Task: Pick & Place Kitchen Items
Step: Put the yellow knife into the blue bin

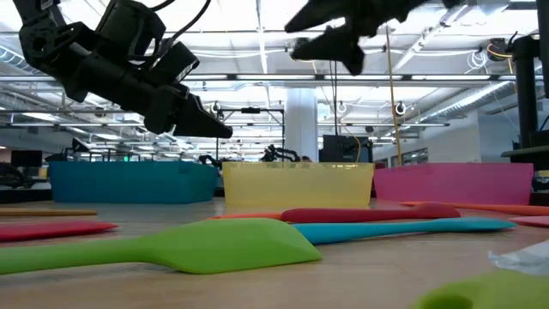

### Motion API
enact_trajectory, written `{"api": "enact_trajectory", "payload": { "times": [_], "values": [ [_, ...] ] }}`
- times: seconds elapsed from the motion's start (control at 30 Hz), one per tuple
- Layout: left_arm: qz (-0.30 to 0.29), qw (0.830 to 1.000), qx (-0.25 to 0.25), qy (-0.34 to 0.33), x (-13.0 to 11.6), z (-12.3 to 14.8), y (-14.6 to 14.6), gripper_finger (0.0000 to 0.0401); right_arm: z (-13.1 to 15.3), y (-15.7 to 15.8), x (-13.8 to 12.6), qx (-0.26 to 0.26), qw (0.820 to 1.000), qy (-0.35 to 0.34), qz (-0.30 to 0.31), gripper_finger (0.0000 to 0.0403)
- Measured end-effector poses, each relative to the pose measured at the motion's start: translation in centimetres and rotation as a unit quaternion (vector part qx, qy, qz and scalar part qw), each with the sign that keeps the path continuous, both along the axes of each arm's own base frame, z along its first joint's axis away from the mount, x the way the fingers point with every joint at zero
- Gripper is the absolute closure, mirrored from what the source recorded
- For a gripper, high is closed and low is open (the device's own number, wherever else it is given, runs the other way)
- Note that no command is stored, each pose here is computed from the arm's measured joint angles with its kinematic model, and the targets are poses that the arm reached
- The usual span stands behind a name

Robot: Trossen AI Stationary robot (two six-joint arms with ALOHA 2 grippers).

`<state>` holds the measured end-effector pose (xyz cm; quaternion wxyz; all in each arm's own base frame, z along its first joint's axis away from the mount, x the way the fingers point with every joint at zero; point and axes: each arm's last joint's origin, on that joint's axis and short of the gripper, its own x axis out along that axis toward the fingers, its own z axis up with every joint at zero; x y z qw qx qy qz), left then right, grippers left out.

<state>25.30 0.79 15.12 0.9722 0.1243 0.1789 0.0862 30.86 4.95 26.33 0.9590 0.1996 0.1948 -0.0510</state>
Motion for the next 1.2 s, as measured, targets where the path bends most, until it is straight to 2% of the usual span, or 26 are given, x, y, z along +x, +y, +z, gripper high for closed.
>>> {"api": "enact_trajectory", "payload": {
  "times": [0.1,0.17,0.3,0.4,0.6,0.8,1.0,1.2],
  "values": [
    [0.004,1.000,-0.009,-0.001,0.0,0.0,0.0,0.0295,0.6,0.6,-0.6,0.083,0.991,0.100,-0.038,0.0206],
    [0.004,1.000,-0.012,-0.001,0.0,0.0,0.0,0.0295,0.7,1.1,-1.2,0.156,0.973,0.158,-0.065,0.0206],
    [0.007,1.000,-0.018,-0.002,0.0,0.0,0.0,0.0295,0.2,2.4,-2.3,0.326,0.907,0.250,-0.092,0.0206],
    [0.007,1.000,-0.018,-0.002,0.0,0.0,0.0,0.0295,-0.1,3.5,-3.1,0.385,0.865,0.307,-0.101,0.0206],
    [0.004,1.000,-0.010,0.000,0.0,0.0,0.0,0.0295,-1.2,3.9,-5.1,0.406,0.796,0.405,-0.195,0.0206],
    [0.003,1.000,-0.009,0.001,0.0,-0.1,0.0,0.0295,-3.1,3.8,-7.2,0.417,0.710,0.488,-0.291,0.0206],
    [0.002,1.000,-0.004,0.004,0.0,-0.1,0.0,0.0295,-5.6,4.6,-9.0,0.446,0.622,0.554,-0.329,0.0206],
    [-0.006,0.999,0.034,0.010,0.0,0.0,0.3,0.0295,-7.9,5.0,-10.7,0.439,0.577,0.563,-0.397,0.0206]
  ]
}}
